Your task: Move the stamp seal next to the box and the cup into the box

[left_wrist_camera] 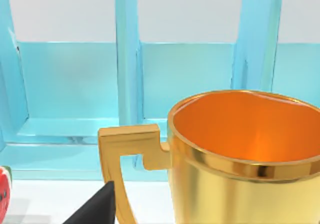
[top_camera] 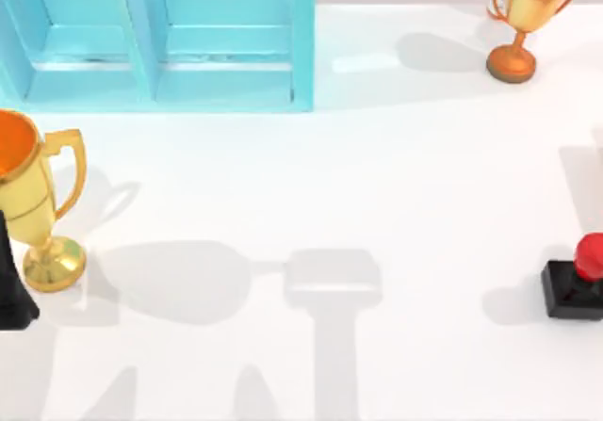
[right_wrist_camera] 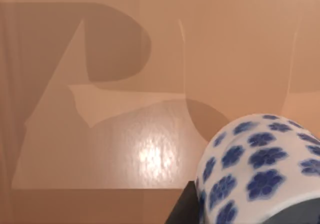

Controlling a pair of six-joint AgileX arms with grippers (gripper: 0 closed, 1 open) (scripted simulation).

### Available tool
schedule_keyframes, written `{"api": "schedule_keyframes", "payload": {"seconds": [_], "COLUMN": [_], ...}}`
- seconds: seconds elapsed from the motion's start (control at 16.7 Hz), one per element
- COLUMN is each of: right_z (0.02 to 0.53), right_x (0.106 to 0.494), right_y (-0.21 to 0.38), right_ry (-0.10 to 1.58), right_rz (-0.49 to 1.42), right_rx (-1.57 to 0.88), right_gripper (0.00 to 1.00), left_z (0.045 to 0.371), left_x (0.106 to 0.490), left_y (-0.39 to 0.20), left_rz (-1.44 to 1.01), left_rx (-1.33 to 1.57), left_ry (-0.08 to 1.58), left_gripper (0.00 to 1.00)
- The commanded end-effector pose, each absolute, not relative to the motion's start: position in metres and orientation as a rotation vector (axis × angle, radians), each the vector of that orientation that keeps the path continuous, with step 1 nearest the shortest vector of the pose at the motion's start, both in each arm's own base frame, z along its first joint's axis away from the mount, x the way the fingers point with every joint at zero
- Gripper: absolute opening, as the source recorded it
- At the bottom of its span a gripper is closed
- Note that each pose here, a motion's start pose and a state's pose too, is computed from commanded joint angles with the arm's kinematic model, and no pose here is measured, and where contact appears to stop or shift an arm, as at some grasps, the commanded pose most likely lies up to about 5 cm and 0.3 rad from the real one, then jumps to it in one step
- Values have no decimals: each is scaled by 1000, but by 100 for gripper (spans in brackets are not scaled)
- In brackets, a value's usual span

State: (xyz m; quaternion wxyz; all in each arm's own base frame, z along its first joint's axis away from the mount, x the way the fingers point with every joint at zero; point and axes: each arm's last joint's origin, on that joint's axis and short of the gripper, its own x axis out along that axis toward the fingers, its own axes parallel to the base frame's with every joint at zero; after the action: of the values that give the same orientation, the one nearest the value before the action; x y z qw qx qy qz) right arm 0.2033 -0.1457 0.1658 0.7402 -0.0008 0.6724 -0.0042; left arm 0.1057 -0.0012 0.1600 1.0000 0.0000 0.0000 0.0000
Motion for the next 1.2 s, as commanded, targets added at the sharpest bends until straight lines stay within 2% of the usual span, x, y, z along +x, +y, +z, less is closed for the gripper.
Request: {"api": "schedule_keyframes", "payload": {"seconds": [0.06, 0.84, 1.2], "right_z": [166, 166, 166], "right_x": [203, 203, 203], "right_y": [-146, -146, -146], "right_ry": [1475, 1475, 1475], "right_rz": [-9, -9, -9], "right_rx": [-2, -2, -2], "right_gripper": [0, 98, 100], "left_z": [160, 160, 160], "left_x": [106, 106, 106], "left_y": [-1, -1, -1], "left_rz": [0, 0, 0], "left_rx": [0, 0, 0], "left_ry": [0, 0, 0], "left_gripper": [100, 100, 100]}}
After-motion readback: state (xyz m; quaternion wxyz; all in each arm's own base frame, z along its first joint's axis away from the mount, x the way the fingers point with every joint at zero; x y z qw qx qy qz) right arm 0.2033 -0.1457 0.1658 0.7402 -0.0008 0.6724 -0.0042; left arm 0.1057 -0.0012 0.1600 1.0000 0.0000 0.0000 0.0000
